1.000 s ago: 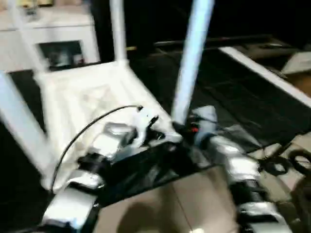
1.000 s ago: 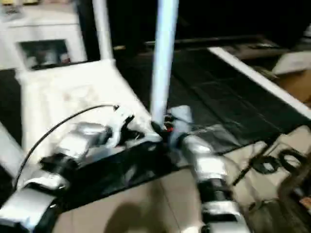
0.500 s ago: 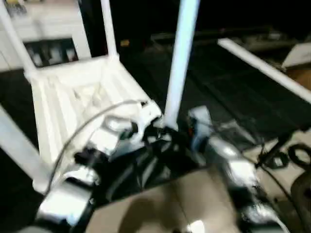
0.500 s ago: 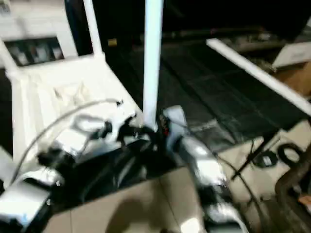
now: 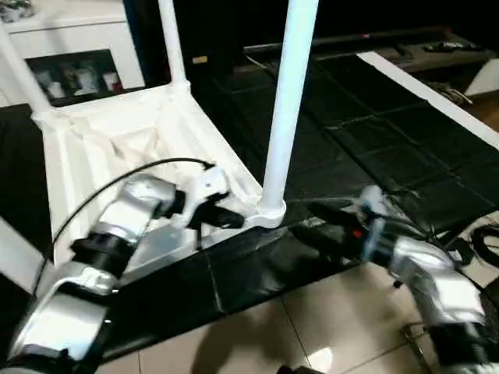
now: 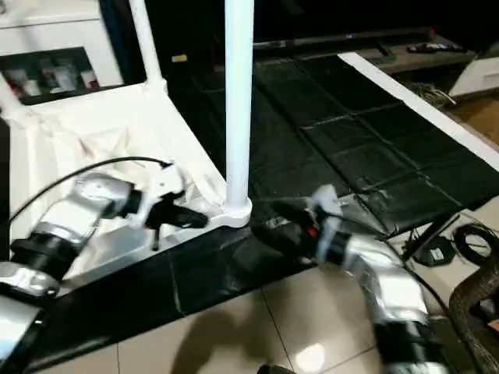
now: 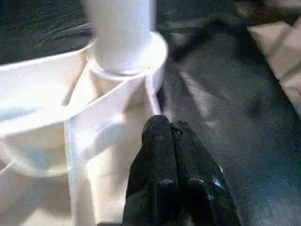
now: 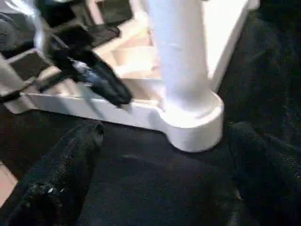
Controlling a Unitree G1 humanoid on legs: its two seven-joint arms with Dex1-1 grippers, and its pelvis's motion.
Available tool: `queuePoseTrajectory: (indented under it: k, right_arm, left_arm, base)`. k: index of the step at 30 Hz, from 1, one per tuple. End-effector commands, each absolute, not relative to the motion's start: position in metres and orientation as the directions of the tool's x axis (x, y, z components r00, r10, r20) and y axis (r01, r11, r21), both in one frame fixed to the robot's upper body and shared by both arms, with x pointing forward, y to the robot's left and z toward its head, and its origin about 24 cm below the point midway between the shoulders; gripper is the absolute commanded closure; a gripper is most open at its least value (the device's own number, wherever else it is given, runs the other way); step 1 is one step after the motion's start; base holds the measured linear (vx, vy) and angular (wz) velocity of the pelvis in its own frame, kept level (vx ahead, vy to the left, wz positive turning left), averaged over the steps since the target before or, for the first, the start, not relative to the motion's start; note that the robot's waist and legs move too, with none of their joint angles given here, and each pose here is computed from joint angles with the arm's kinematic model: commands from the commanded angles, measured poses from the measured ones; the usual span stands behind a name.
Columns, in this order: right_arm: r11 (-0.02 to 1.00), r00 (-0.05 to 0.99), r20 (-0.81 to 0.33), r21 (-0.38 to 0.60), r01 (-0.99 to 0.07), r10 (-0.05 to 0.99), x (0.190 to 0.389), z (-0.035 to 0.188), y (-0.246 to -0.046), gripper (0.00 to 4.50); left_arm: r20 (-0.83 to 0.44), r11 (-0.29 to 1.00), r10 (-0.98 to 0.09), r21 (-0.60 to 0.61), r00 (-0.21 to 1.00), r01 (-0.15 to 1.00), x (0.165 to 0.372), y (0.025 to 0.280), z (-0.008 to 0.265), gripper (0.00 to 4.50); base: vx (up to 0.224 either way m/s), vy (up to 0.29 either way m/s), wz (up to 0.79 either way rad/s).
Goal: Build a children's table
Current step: Rotate leg to tighten
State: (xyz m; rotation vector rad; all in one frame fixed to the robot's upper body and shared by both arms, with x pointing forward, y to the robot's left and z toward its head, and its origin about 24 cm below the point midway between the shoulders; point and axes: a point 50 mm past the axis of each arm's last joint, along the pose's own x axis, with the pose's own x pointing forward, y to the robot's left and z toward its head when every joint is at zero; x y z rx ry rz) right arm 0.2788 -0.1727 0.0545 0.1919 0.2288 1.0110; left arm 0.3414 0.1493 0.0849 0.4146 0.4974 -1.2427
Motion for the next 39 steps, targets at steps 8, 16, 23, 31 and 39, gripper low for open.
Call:
queuePoseTrajectory:
  k: [8, 16, 23, 31, 39]
  right_arm:
    - [0.456, 0.436, -0.135, 0.292, -0.841, 0.890, 0.273, 0.061, -0.162, 0.00]
    - [0.440, 0.404, -0.177, 0.278, -0.854, 0.897, 0.270, 0.059, -0.154, 0.00]
    - [0.450, 0.393, -0.259, 0.222, -0.865, 0.883, 0.269, 0.062, -0.150, 0.00]
    - [0.421, 0.356, -0.296, 0.195, -0.886, 0.886, 0.265, 0.062, -0.148, 0.00]
    - [0.405, 0.345, -0.288, 0.184, -0.896, 0.893, 0.263, 0.066, -0.144, 0.00]
  left_arm:
    - [-0.584, 0.357, -0.767, -0.047, 0.264, 0.933, 0.327, 0.150, 0.091, 3.85]
    - [-0.599, 0.445, -0.724, -0.025, 0.342, 0.895, 0.329, 0.148, 0.090, 3.23]
    - [-0.644, 0.479, -0.674, -0.010, 0.361, 0.878, 0.326, 0.145, 0.084, 2.96]
    - [-0.674, 0.464, -0.644, 0.033, 0.362, 0.885, 0.324, 0.146, 0.079, 3.34]
    - [-0.661, 0.394, -0.674, 0.054, 0.329, 0.917, 0.323, 0.143, 0.081, 4.01]
  base:
    - [0.000, 0.000, 0.00]
    - [0.000, 0.000, 0.00]
    - [0.000, 0.000, 0.00]
    - [0.000, 0.000, 0.00]
    - [0.000, 0.000, 0.00]
